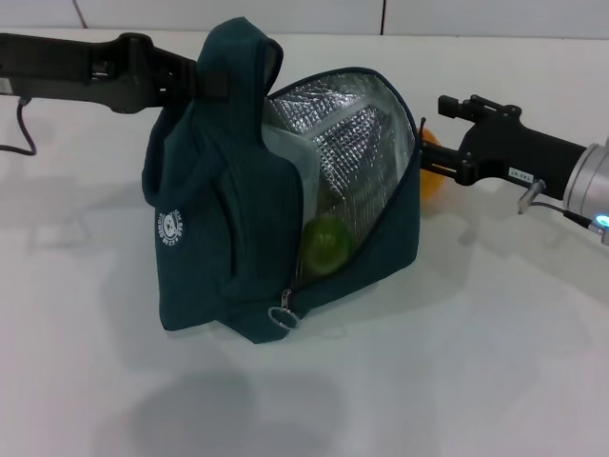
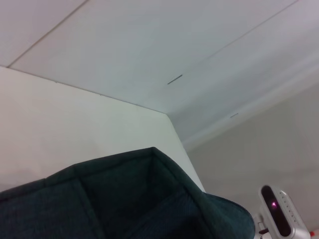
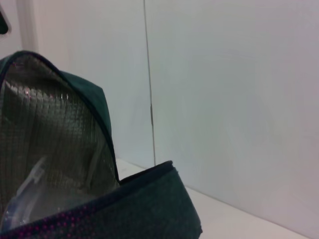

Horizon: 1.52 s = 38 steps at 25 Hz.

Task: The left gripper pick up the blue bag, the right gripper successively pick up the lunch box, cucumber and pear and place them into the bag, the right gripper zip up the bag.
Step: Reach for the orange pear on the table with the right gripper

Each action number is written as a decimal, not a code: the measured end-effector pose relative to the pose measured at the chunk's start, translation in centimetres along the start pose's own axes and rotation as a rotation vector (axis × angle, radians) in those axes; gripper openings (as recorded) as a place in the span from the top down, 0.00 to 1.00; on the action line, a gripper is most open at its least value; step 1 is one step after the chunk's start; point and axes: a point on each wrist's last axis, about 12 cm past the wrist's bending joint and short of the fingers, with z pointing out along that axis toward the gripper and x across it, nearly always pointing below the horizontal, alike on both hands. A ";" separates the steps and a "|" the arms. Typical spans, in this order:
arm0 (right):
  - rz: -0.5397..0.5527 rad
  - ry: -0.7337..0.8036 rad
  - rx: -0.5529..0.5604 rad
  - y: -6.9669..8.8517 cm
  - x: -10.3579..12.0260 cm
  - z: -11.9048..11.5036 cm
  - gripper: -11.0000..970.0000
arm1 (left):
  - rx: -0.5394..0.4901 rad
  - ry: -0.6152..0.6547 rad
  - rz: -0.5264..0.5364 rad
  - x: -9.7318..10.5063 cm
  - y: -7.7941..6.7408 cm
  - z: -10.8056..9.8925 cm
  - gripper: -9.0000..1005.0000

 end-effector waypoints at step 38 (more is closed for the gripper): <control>0.000 0.007 0.036 -0.5 -0.4 0.6 0.80 | -0.005 -0.003 0.017 -0.7 -0.3 0.2 0.95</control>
